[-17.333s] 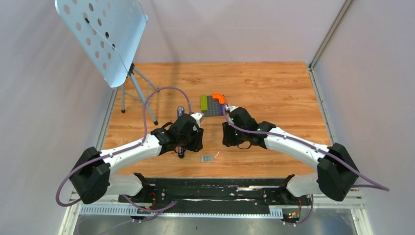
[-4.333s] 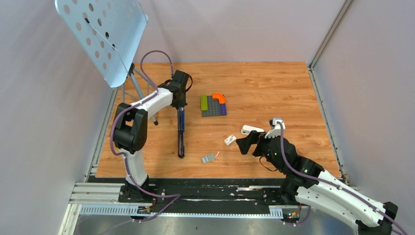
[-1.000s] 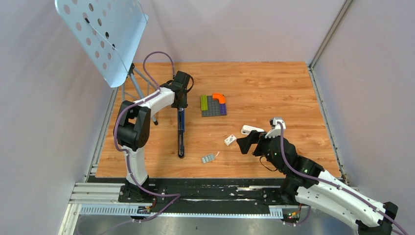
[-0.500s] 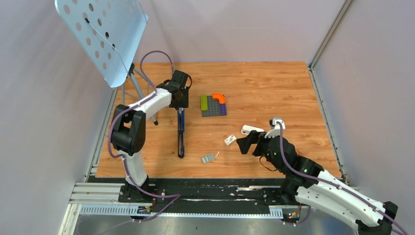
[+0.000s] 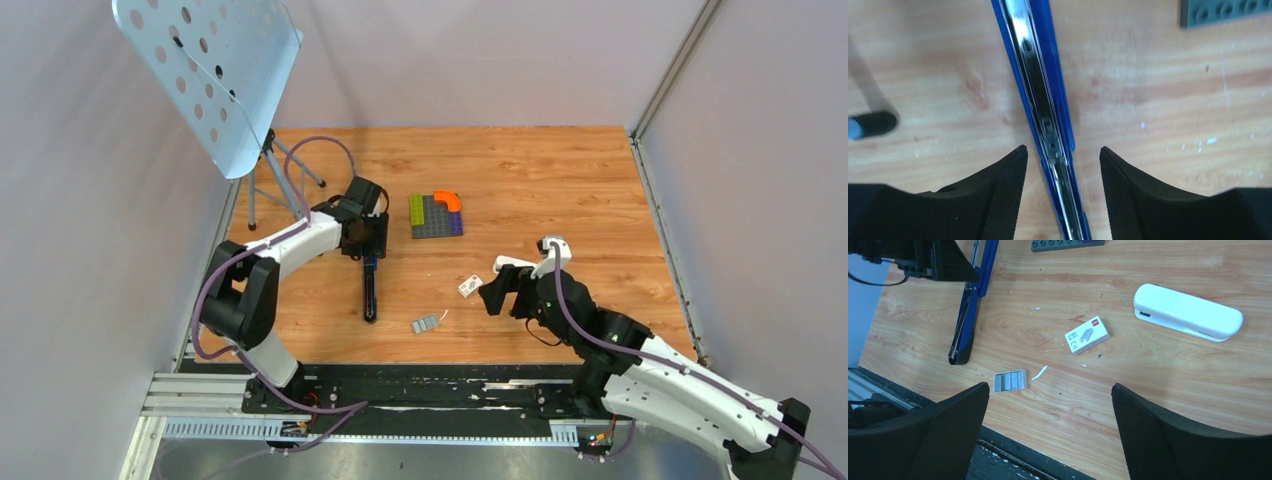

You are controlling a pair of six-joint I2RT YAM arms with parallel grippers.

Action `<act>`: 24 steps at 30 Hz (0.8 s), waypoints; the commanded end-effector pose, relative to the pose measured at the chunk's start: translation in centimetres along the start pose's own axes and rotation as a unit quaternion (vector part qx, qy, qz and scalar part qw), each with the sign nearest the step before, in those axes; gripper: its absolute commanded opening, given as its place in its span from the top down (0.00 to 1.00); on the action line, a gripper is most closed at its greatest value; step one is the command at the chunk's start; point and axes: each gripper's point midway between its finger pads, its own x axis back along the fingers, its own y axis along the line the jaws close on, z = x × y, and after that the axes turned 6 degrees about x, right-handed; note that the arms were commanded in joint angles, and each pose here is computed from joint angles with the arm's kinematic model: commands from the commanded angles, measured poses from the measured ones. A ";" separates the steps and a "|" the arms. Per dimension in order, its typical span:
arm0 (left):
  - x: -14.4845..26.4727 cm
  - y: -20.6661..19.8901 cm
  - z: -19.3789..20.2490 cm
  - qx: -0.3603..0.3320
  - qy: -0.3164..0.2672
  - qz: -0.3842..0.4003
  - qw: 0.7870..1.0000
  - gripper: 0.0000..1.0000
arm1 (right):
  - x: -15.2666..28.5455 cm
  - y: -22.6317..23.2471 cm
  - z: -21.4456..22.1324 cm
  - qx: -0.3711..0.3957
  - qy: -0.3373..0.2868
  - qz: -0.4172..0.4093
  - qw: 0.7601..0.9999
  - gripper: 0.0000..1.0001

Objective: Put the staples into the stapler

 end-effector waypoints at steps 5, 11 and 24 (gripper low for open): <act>2.2 -0.6 3.8 0.014 -0.003 0.055 0.998 0.42 | -1.8 1.7 2.1 -0.002 0.056 -0.023 0.998 0.12; 2.6 -1.6 5.3 0.022 0.004 0.099 0.995 0.45 | -3.6 5.0 2.9 0.018 0.085 -0.057 0.995 0.25; 2.4 -3.9 6.4 0.048 0.010 0.172 0.984 0.52 | -7.1 12.6 3.1 0.109 0.032 -0.097 0.989 0.34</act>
